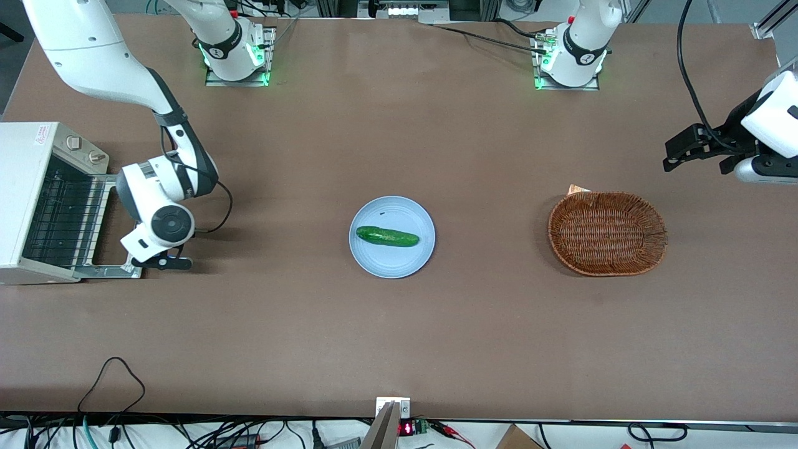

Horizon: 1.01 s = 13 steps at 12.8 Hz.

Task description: Open oven door with right arm only

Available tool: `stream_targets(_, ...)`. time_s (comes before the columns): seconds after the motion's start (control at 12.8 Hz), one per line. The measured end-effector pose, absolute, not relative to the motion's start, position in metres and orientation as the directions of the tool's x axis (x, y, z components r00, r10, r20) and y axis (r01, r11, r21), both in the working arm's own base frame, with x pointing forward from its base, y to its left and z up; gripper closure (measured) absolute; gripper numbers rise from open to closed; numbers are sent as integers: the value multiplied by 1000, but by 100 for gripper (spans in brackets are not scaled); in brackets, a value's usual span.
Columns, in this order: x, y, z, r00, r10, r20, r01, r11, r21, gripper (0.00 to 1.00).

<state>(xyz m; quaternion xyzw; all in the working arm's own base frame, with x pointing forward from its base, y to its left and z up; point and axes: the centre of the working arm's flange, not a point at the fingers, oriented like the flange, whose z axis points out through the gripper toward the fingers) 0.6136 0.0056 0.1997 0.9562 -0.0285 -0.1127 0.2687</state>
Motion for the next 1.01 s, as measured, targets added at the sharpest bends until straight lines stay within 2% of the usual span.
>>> stream_targets(0.47,646,12,329,915,-231,-331,-110,-932,347,4)
stream_targets(0.62,648,18,378,907,-206,-367,-118,-961,250,0)
stream_targets(1.01,629,16,497,954,-128,-272,-131,-991,9,0)
